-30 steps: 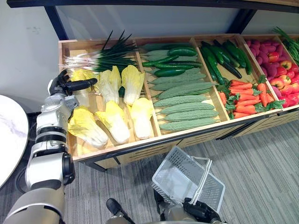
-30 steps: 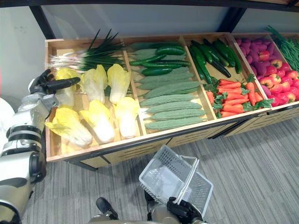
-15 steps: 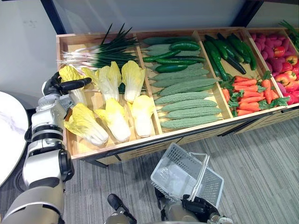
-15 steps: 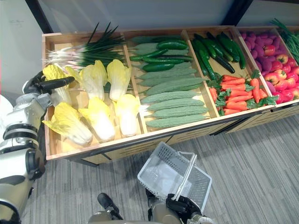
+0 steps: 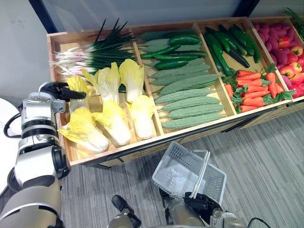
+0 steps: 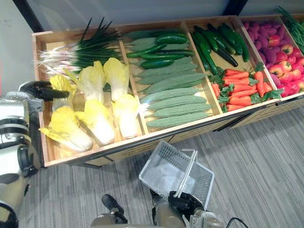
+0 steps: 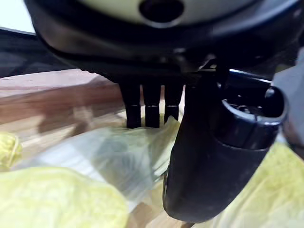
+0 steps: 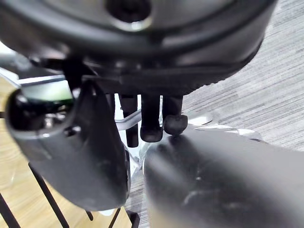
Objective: Pick vegetable in the basket
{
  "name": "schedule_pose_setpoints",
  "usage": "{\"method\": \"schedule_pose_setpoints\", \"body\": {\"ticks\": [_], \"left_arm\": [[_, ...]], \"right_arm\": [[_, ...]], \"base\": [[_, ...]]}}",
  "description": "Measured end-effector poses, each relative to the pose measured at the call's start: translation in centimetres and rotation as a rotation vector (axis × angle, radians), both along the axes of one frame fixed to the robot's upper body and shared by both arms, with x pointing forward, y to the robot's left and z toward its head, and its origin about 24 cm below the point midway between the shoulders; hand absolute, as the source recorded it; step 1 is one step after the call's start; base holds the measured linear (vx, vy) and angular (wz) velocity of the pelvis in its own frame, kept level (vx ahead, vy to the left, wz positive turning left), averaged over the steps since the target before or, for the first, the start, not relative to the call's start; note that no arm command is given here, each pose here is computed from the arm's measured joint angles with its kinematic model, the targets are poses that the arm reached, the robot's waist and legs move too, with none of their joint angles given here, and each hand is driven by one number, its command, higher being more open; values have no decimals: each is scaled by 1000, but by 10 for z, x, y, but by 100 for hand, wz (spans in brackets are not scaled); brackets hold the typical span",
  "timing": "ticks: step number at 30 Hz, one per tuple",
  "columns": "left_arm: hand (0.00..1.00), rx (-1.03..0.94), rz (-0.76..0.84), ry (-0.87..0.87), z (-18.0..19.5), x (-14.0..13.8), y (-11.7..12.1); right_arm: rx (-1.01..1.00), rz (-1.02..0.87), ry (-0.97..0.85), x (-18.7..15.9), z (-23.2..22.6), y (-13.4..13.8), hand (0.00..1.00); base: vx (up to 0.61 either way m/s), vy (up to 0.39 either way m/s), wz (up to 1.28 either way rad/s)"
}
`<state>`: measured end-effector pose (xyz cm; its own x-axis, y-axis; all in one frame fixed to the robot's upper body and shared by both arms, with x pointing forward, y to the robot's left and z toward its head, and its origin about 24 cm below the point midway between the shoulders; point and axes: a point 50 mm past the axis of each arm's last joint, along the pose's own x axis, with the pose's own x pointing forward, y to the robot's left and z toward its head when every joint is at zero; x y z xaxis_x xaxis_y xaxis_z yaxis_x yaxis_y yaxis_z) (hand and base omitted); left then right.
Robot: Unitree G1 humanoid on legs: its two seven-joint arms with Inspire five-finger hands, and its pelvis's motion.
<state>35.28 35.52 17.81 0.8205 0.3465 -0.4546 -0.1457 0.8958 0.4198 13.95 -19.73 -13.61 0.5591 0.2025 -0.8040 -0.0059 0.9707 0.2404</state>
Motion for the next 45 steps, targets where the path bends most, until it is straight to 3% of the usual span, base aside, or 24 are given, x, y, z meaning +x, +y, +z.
{"method": "schedule_pose_setpoints", "body": {"ticks": [5, 9, 17, 29, 32, 37, 42, 45], "left_arm": [[0, 20, -73, 278, -12, -8, -5], [0, -35, -53, 340, -18, -13, -6], [0, -38, -2, 258, -41, -9, -4], [0, 10, -89, 112, -64, -1, -20], [0, 11, -172, 31, -61, 2, -32], [0, 11, -384, -94, -45, 11, -71], [0, -61, -619, -150, -34, 9, -113], [0, -66, -724, -174, -25, 7, -131]], "right_arm": [[-14, 37, -8, 3, 2, 1, 0], [-44, 85, -9, 4, 3, -2, 0], [-63, 97, 1, 3, 3, -6, 0], [-29, -19, 86, -19, -7, -10, 0], [-15, -101, 116, -29, -12, -12, 0], [25, -333, 160, -44, -17, -19, 0], [65, -661, 141, -56, -14, -45, 0], [69, -751, 130, -61, -13, -55, 0]], "base": [[84, 44, -13], [61, 31, -7], [5, 6, 1], [25, 8, 11], [68, 3, 10], [21, -6, 10], [0, 0, 0], [0, 0, 0]]}}
